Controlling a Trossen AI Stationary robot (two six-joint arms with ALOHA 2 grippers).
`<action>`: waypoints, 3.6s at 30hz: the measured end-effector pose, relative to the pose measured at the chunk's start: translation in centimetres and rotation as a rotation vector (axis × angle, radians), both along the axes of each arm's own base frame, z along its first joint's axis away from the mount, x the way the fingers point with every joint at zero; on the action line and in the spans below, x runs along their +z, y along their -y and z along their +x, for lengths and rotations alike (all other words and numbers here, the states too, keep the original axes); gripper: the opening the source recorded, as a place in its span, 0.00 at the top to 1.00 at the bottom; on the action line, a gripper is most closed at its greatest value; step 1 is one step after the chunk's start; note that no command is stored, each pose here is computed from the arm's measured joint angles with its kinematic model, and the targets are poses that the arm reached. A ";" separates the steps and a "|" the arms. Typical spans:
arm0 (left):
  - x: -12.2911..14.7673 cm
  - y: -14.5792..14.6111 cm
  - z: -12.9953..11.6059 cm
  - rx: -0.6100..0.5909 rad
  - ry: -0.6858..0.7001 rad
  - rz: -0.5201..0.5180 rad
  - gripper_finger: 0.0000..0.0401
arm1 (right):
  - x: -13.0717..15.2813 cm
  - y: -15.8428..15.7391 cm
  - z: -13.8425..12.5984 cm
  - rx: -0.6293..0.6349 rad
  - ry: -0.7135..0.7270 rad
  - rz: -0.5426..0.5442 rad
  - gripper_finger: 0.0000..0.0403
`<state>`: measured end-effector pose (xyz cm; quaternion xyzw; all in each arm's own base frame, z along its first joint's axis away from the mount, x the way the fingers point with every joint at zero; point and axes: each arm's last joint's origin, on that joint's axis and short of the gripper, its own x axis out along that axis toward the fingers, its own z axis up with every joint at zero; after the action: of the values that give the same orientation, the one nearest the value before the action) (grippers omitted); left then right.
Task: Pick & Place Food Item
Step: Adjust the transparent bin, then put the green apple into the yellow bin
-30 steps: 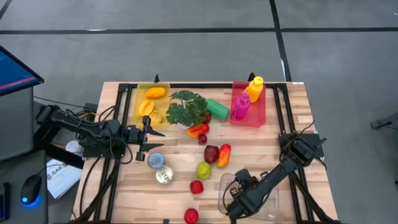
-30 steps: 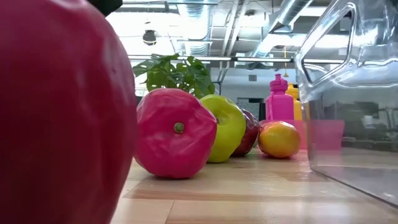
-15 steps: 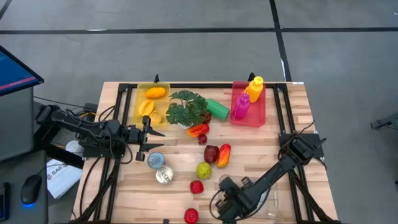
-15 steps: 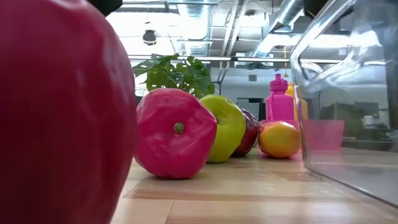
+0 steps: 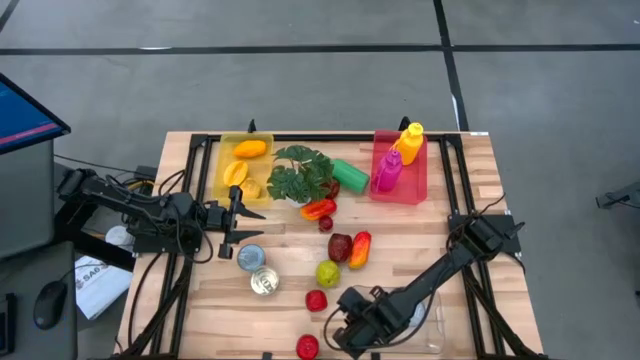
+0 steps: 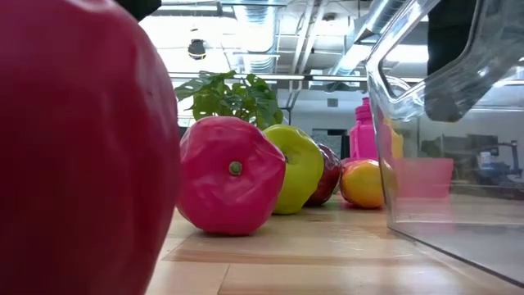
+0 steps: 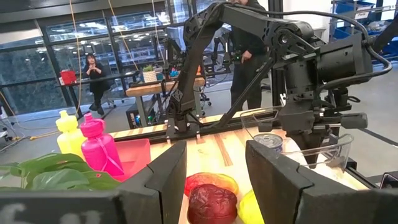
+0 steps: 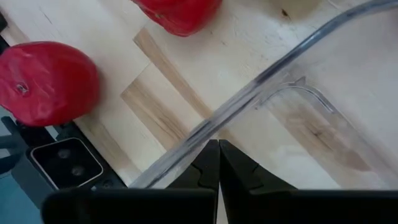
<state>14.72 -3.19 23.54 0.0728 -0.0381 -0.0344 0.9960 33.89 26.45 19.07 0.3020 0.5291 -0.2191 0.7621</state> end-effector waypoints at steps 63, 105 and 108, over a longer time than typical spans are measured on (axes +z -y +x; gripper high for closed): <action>0.0 0.0 0.0 0.000 0.004 -0.001 0.62 | 11.3 4.0 -10.5 0.172 0.255 -0.908 1.00; 0.2 0.0 0.0 0.012 0.027 0.152 0.62 | 3.2 14.7 -11.9 -0.097 0.165 -1.197 1.00; 0.2 0.0 0.0 0.013 0.032 0.151 0.62 | 3.4 16.3 -11.3 -0.139 0.113 -1.203 1.00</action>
<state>14.70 -3.18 23.74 0.1485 -0.0507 -0.0295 0.9872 22.63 10.12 22.51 -0.1366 0.2503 -0.5126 0.8099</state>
